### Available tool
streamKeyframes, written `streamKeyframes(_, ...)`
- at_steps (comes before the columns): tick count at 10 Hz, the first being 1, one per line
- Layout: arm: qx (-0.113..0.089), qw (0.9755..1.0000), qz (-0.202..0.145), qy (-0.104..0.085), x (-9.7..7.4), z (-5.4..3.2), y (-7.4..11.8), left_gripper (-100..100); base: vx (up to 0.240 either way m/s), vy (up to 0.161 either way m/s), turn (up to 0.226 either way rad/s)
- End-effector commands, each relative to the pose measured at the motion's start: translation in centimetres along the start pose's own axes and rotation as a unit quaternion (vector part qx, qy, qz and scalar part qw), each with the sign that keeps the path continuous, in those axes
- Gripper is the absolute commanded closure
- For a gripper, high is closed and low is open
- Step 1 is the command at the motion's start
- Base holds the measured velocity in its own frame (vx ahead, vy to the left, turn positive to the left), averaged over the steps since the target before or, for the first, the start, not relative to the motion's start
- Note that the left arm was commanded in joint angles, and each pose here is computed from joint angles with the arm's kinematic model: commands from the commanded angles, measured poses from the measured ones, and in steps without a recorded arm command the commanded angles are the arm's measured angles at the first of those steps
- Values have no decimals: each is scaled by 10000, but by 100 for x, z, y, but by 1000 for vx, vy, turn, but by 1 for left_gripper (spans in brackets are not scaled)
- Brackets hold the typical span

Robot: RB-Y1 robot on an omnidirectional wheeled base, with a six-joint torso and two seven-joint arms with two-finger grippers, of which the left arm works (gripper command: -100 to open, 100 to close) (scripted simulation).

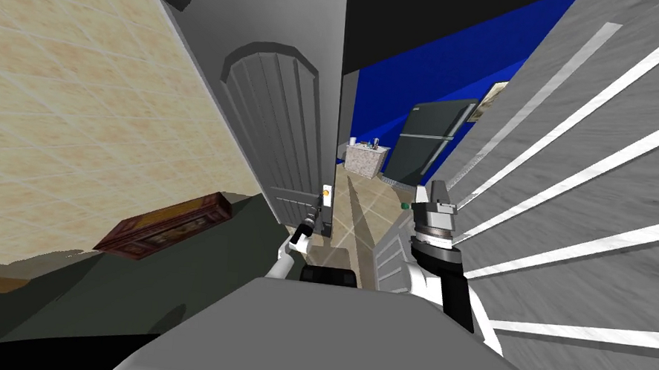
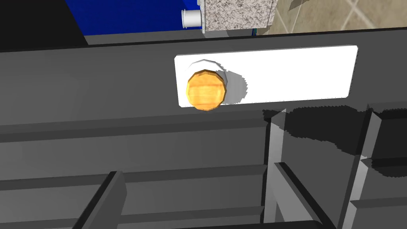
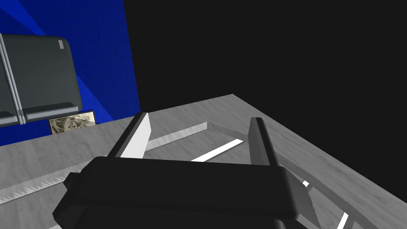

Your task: Push the door open

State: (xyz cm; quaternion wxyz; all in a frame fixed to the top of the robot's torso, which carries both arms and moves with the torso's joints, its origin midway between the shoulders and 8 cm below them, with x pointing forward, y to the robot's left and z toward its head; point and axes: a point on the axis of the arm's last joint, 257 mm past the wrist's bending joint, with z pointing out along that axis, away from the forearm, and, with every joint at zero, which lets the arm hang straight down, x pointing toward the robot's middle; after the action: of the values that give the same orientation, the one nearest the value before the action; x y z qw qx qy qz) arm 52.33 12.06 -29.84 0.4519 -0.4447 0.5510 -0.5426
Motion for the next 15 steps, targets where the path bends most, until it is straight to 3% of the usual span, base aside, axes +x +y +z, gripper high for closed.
streamKeyframes(1, 2, 10000, 93, -22, -54, 0, 12, -100, 109, -26, -28)
streamKeyframes(4, 21, 9999, 147, -51, -66, 11, 13, -100, 221, -36, -18)
streamKeyframes(8, 84, 9999, 27, -85, 81, 55, -24, -100, 228, -30, -20)
streamKeyframes(9, 72, 9999, 56, -81, 52, 43, -20, -100, 84, -27, 1)
streamKeyframes(10, 72, 9999, 56, -81, 52, 43, -20, 100, -8, 4, 7)
streamKeyframes(15, 72, 9999, 56, -81, 52, 43, -20, 100, -18, 5, -3)
